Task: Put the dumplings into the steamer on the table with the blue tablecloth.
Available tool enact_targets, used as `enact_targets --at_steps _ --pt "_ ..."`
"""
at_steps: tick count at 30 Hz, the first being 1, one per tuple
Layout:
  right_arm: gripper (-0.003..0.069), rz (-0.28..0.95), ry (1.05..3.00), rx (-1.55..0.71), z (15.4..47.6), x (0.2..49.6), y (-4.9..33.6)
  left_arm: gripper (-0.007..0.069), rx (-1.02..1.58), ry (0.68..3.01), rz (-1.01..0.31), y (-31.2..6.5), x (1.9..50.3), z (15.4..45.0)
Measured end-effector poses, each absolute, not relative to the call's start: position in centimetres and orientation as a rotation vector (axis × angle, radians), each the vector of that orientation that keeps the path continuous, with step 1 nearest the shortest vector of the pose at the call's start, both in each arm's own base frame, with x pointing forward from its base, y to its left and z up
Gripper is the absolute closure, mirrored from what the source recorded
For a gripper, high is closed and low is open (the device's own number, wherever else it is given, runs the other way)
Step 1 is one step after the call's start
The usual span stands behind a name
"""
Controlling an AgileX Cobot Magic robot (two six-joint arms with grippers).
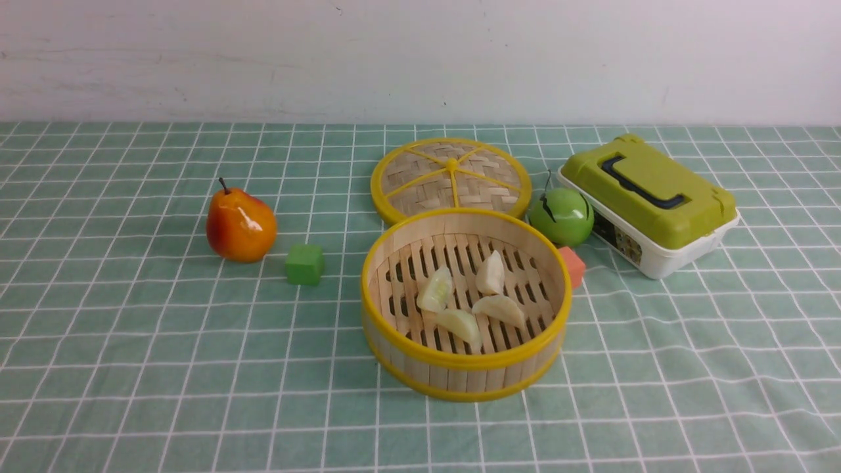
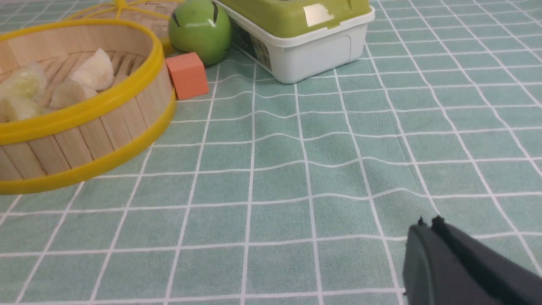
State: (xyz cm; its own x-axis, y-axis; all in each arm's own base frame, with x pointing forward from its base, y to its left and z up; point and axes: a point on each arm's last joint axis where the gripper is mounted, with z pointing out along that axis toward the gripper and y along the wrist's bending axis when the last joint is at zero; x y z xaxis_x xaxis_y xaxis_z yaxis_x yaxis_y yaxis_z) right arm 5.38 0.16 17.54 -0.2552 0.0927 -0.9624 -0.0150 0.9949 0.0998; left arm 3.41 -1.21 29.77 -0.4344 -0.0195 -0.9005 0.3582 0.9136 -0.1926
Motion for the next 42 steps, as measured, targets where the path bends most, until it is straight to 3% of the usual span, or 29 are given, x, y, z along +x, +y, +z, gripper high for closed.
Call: enact_targets --at_steps 14,42 --pt "0.068 0.05 1.862 0.1 17.39 5.25 -0.11 0.0484 0.245 1.982 -0.433 -1.21 3.41 29.77" --pt "0.0674 0.069 1.866 0.101 17.37 5.24 -0.01 0.046 0.245 1.982 -0.433 -1.21 3.41 29.77"
